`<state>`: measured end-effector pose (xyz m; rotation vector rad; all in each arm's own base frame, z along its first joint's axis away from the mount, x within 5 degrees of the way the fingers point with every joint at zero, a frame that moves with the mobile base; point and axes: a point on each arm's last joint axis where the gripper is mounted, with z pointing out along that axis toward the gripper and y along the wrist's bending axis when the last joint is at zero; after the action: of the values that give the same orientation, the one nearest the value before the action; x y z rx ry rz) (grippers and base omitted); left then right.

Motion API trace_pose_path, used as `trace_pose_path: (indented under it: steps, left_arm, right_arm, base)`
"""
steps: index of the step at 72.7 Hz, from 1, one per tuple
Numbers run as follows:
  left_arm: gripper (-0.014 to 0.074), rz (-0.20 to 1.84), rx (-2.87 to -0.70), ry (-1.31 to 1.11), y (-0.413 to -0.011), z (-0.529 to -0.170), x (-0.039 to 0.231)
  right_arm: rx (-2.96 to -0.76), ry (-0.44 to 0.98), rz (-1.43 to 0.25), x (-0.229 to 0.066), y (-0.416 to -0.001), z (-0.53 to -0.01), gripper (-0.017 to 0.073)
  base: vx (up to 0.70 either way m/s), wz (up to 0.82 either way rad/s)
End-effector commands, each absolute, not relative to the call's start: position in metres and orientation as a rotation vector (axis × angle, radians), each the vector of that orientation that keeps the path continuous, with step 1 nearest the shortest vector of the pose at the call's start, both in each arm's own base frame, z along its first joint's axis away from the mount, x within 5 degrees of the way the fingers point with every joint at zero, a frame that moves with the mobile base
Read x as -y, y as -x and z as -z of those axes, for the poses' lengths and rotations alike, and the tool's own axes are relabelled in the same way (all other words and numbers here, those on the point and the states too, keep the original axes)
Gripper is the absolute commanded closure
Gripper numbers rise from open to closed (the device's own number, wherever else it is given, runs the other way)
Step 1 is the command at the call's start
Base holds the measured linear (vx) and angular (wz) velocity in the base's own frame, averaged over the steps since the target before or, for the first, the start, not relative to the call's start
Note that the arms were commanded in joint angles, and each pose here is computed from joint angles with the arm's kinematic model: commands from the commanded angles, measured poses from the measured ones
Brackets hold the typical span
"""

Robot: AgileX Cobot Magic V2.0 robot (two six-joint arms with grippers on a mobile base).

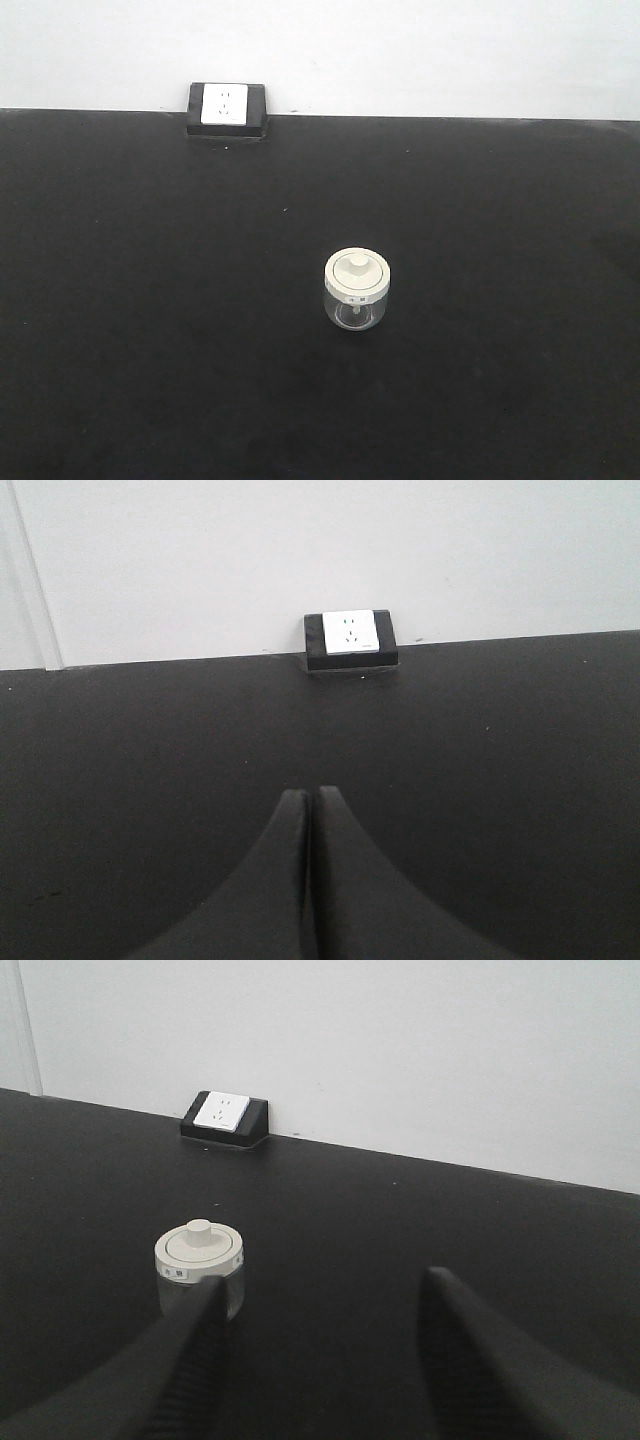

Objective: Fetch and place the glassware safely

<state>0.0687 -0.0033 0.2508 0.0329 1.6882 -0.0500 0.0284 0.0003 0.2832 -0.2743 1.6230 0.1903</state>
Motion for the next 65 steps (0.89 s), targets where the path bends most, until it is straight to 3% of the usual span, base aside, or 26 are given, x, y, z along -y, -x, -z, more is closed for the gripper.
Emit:
trace_pose_path:
  steps: [1,8,65]
  left_arm:
    - [0.0601,0.066,-1.605,-0.033,-0.0706,-0.2654,0.0043]
    - [0.0601,0.066,-1.605,-0.033,-0.0706,-0.2654,0.0043]
    - [0.0601,0.066,-1.605,-0.033,-0.0706,-0.2654,0.0043]
  right_arm:
    - [-1.528,0.284,-0.182,-0.0013,-0.0288,-0.2985,0.0383]
    - [-1.509,0.284,-0.189,-0.0018,-0.0286,-0.3002,0.0575]
    - [-1.502,0.278,-0.201,-0.0022,-0.0284,-0.3010,0.0567]
  base:
    - [0.00,0.00]
    - [0.00,0.00]
    - [0.00,0.00]
